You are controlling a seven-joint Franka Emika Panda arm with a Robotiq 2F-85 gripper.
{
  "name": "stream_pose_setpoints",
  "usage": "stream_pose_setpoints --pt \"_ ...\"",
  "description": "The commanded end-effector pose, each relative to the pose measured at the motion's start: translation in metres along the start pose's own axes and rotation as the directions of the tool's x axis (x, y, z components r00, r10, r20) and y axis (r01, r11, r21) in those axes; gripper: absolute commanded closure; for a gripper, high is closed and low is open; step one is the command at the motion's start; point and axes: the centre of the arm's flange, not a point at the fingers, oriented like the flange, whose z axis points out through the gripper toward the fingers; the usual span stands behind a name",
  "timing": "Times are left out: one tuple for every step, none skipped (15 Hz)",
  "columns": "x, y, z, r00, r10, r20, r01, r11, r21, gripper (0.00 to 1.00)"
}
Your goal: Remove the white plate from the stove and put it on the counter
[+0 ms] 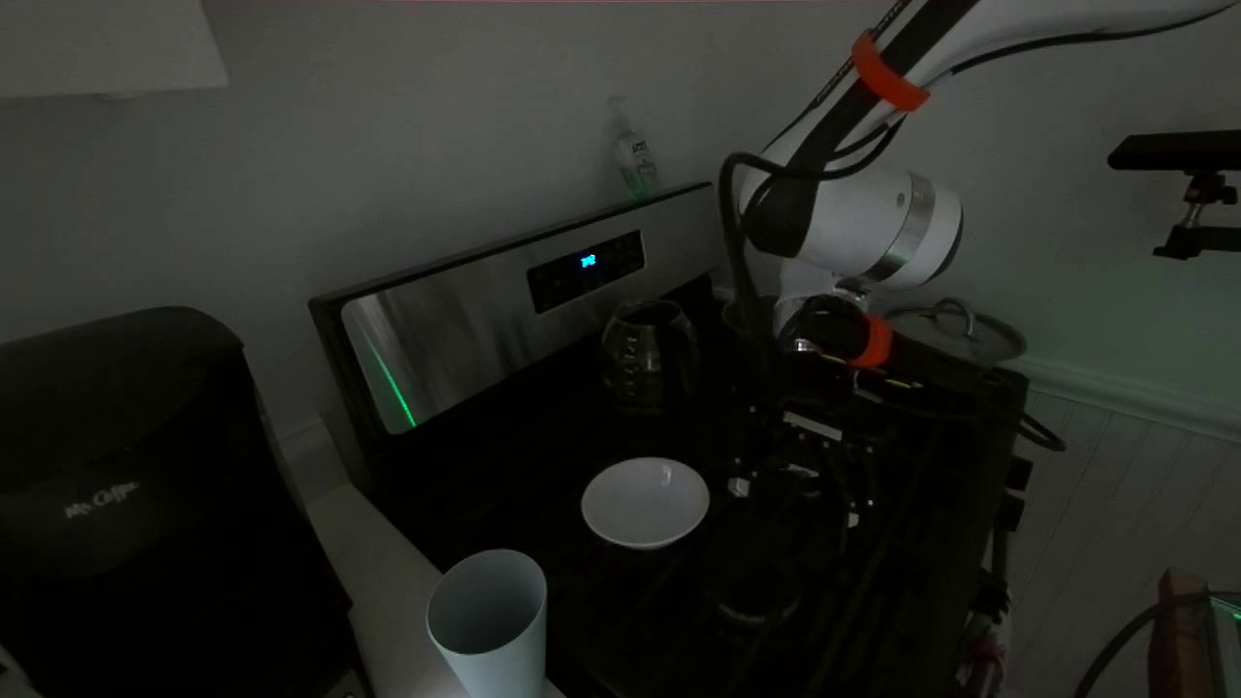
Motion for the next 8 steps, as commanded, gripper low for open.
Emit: stream_pose_setpoints --pt "0.000 -0.003 -0.014 0.984 0.170 -0.054 -0.167 0.984 0.060 0.00" --pt "0.002 -0.004 -0.019 0.977 0.201 -0.069 -0.196 0.978 0.078 0.00" --pt "0.005 -0.005 -0.023 0.969 0.232 -0.080 -0.225 0.970 0.092 0.01" --pt "0.009 -0.006 -0.026 0.962 0.260 -0.083 -0.252 0.963 0.097 0.01" --pt "0.013 -0.006 -0.028 0.954 0.286 -0.084 -0.278 0.956 0.099 0.00" --pt "0.016 -0.005 -0.031 0.946 0.312 -0.086 -0.304 0.948 0.097 0.00" --pt "0.019 -0.007 -0.034 0.939 0.331 -0.096 -0.322 0.942 0.099 0.01" --pt "0.022 -0.009 -0.038 0.932 0.344 -0.112 -0.333 0.937 0.101 0.01"
